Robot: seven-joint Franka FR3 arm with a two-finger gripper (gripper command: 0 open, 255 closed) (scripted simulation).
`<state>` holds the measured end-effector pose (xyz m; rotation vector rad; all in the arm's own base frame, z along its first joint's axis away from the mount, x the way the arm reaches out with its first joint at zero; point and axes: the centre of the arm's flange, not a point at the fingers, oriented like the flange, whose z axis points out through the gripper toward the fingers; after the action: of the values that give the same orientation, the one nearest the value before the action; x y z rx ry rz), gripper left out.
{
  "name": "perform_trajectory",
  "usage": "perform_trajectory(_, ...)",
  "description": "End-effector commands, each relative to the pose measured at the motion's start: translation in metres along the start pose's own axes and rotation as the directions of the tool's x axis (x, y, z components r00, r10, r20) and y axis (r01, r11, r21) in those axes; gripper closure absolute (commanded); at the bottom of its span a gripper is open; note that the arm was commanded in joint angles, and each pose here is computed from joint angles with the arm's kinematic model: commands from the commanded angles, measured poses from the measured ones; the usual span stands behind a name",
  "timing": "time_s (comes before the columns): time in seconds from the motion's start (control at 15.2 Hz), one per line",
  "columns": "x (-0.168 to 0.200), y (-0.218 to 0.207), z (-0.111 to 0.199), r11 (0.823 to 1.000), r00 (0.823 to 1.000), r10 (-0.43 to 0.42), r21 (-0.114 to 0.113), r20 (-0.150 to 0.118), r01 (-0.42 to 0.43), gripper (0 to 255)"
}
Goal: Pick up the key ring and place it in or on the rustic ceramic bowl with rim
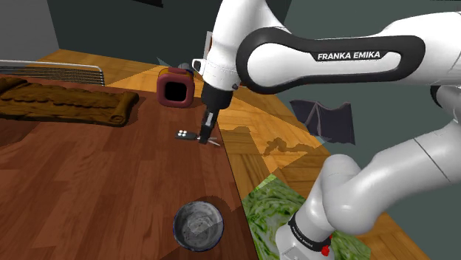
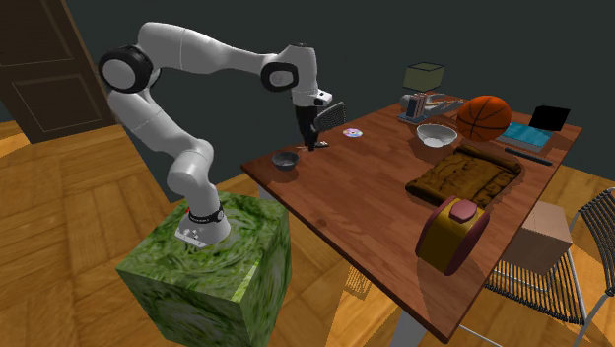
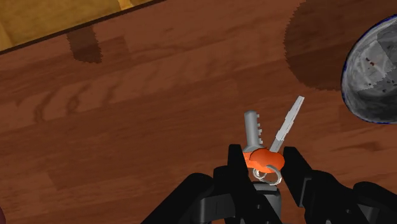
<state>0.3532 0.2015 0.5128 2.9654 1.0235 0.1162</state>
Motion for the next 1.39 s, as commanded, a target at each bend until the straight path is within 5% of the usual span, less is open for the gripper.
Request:
perform_trajectory(0.0,-0.011,-0.022,-0.002,1.0,1.0,0.001,0.0,0.001,-0.001,255)
perform_trajectory(0.79,-0.088,-0.163,-0.016,1.0,1.0,0.001,0.0,0.001,-0.001,255)
perform_trajectory(1.32,-0.091,-0.164,0.027,1.0,1.0,0.001,0.0,0.001,-0.001,255)
